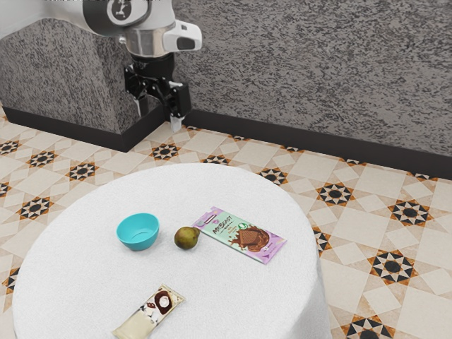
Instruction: Place the pear in the bowl.
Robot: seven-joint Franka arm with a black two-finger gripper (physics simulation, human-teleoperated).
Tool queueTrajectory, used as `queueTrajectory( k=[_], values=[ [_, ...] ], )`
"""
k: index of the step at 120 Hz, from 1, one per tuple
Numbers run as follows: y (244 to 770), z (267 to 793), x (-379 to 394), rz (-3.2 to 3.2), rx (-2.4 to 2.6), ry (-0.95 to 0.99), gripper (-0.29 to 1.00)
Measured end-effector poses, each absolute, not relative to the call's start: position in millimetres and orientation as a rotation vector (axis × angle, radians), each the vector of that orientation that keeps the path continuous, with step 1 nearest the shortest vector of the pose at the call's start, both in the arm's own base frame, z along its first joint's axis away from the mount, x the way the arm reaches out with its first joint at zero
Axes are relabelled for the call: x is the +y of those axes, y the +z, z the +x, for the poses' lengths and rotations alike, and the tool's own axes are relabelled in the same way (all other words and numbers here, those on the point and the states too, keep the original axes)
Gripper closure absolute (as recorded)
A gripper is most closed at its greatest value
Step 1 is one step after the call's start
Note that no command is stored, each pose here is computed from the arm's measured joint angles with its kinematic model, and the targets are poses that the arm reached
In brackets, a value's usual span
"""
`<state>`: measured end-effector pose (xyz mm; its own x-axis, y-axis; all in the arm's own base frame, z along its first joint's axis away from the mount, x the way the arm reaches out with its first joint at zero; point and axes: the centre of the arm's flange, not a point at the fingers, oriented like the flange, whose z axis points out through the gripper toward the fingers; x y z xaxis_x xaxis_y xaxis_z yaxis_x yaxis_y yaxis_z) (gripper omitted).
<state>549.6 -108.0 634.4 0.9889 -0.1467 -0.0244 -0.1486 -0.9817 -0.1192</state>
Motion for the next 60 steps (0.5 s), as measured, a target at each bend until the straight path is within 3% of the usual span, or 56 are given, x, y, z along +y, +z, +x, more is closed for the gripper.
queueTrajectory(
  k=[20,60],
  values=[
    [609.5,558.2,-99.7,-3.012,0.198,0.052,0.0],
    [396.4,630.1,-145.9,-3.079,0.208,0.301,0.0]
  ],
)
